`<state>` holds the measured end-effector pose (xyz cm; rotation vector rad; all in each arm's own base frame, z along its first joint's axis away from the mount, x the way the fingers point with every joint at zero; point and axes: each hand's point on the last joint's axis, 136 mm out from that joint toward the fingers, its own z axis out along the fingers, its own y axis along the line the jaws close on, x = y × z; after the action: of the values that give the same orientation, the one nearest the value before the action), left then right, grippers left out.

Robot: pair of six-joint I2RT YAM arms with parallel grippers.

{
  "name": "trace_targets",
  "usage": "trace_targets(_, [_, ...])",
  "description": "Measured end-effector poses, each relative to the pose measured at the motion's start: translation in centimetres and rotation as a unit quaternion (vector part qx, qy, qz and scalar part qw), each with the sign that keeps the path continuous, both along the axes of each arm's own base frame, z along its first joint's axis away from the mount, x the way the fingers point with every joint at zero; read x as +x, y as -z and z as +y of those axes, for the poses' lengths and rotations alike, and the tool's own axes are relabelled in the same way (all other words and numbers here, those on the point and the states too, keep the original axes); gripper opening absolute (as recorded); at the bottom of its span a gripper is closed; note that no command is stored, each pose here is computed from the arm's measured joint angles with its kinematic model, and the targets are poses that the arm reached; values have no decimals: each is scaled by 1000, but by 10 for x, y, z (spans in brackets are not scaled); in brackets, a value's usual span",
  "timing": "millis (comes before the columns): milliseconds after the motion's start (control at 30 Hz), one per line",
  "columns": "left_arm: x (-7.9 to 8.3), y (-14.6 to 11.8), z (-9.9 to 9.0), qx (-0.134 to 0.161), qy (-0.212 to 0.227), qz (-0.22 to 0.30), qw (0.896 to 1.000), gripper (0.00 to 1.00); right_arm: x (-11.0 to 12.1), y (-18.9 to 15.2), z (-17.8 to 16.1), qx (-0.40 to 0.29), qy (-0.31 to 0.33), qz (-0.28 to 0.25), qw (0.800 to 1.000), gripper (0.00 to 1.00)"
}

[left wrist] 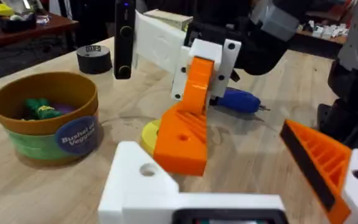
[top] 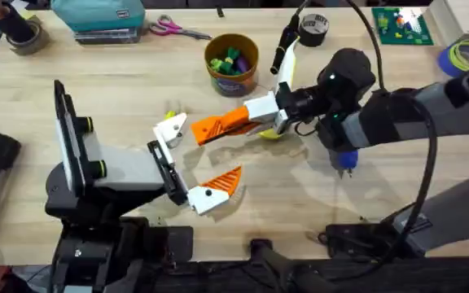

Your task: Pick up the gripper from the table and insert it into the empty holder that is missing its gripper. Then pick up a screw, insert it into the mounting hole, and use the screwdriver to tighten it. Finally, clean up the table by picking up the vegetable and placing it into the bucket.

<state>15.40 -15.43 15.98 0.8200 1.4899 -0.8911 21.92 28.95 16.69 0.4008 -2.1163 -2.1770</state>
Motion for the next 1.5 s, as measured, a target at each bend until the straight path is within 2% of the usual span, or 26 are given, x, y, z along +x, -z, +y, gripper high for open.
trace_targets(167, [0, 0, 0, 0, 0, 0, 1000, 985, 1, -1, 0, 0, 2, 4, 1000, 10])
trace_targets(300, [0, 0, 0, 0, 0, 0, 1000, 986, 0, -6, 0, 9, 3, -15, 1000, 10])
trace_targets(1500, [0, 0, 0, 0, 0, 0, 1000, 985, -2, -2, 11, 1, 8, 9, 1000, 10])
